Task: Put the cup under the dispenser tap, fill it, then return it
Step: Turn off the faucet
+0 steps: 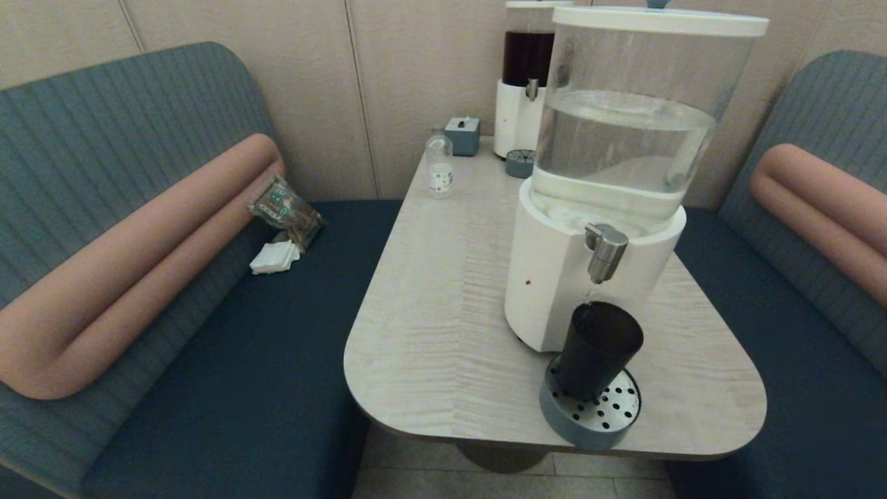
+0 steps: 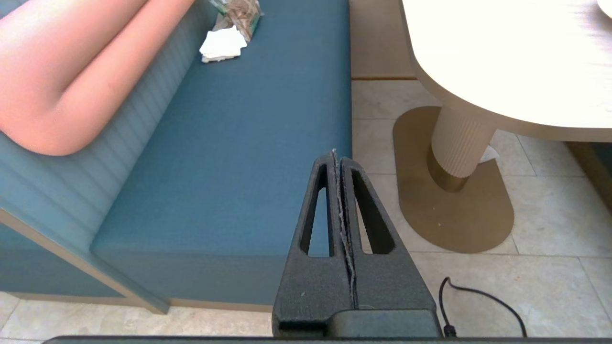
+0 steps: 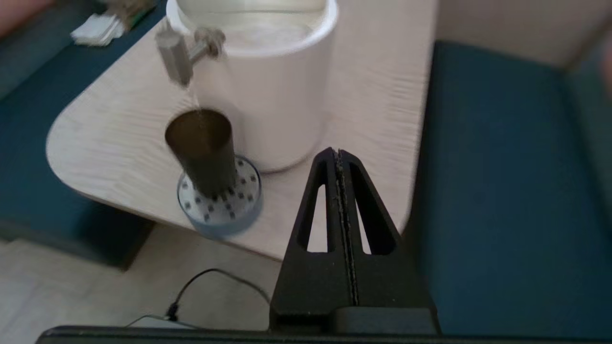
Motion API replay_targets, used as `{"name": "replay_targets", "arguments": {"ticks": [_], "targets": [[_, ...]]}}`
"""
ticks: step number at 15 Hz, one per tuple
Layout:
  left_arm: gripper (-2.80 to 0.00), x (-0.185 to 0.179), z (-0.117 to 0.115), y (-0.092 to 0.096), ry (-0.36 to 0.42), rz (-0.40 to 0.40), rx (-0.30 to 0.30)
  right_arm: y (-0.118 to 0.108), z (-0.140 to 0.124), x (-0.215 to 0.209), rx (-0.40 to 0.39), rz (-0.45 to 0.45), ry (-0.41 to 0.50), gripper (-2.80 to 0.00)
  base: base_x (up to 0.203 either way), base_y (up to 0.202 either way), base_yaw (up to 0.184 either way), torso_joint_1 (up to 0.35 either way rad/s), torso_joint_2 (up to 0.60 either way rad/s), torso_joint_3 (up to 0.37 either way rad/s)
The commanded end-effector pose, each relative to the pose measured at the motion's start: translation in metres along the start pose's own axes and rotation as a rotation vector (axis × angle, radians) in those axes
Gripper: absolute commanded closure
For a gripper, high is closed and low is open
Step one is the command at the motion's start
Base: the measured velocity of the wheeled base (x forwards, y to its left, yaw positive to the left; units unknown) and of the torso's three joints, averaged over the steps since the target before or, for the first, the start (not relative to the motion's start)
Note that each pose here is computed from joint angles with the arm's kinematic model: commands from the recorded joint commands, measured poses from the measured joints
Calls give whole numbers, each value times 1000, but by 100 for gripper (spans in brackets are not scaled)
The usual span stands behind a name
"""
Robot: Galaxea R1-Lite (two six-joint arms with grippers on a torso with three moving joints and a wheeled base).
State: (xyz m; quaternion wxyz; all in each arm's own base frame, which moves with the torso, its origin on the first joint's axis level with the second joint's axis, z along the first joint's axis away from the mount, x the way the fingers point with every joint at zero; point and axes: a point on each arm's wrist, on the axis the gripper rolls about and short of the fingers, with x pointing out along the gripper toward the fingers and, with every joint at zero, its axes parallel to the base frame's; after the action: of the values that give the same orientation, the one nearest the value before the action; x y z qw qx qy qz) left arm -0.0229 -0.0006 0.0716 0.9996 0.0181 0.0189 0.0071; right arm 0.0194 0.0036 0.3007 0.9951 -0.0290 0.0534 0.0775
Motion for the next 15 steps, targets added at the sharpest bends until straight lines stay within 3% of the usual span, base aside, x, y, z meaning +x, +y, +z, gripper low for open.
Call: {"name": "replay_targets", "arguments": {"ticks": [1,4,8,15], "targets": [[0,0,0,0,1,0,0,17,-22,-48,-33,-49,-118,0,0,0,0,0,0,0],[0,0,0,0,2,0,0,28,-63,-60,-47,-47,-104,0,0,0,0,0,0,0],[0,0,0,0,1,0,0,27,-90,-62,-79,48,-76,0,0,0,0,0,0,0],[0,0,0,0,1,0,0,24,-103,-54,-77,116,-40,0,0,0,0,0,0,0]]}}
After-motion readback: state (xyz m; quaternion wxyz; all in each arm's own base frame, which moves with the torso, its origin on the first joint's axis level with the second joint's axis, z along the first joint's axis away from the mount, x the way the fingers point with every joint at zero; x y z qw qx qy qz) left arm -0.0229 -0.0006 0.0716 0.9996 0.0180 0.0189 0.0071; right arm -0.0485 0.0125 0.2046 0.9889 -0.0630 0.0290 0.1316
